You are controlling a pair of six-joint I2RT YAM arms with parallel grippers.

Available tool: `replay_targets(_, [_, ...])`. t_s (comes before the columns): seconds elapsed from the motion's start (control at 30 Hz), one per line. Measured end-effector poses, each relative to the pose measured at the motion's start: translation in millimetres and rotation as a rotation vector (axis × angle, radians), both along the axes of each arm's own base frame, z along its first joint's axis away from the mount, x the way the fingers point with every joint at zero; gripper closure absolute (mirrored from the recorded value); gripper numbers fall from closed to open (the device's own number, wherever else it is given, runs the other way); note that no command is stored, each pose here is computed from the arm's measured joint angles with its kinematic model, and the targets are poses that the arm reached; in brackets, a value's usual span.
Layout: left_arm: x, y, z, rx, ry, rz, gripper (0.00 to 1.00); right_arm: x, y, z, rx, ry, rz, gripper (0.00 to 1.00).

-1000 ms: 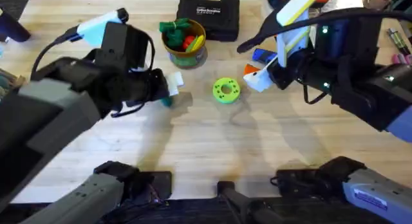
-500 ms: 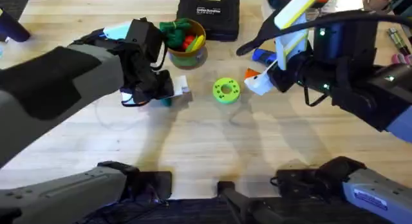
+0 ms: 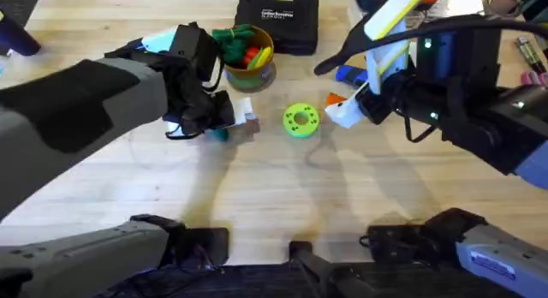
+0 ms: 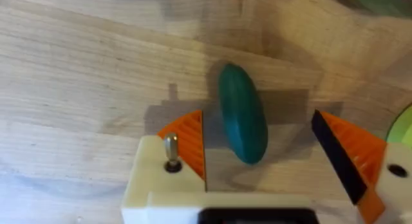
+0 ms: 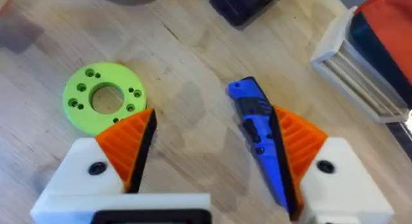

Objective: Pick up the gripper from the table and insert it into the empty holder that is missing its gripper. Then pick up a screw, insert it into the mounting hole, and use the screwdriver to tighten it. Finally, clean up the table by picking up the vegetable and placing it into the bucket.

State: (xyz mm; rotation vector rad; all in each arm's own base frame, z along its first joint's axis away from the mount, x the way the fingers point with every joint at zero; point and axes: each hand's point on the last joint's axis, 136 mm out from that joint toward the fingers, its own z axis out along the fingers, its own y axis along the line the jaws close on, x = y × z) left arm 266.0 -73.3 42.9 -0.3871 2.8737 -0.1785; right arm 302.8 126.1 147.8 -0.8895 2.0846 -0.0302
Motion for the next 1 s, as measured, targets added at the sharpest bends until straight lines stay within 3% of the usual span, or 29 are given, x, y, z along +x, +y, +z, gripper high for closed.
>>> replay_targets(0.37, [0.8,5.3,-8,-0.009,0.033,0.188,0.016,0,0,0,0.000,0.000,0.000,0.008])
replay_targets(0.47, [2.2,8.4,-9,0.001,0.036,0.227,0.247,0,0,0,0.000,0.000,0.000,0.008])
replay_targets(0.67, [2.9,10.6,-9,0.001,0.041,0.270,0.944,0,0,0,0.000,0.000,0.000,0.008])
replay_targets(0.8, [0.6,9.7,-7,-0.002,0.060,0.276,0.981,0,0,0,0.000,0.000,0.000,0.008])
replay_targets(0.87, [-3.6,8.3,2,0.008,0.119,0.275,0.982,0,0,0,0.000,0.000,0.000,0.008])
replay_targets(1.0, [15.7,-0.1,38,-0.024,0.091,0.270,0.982,0,0,0,0.000,0.000,0.000,0.008])
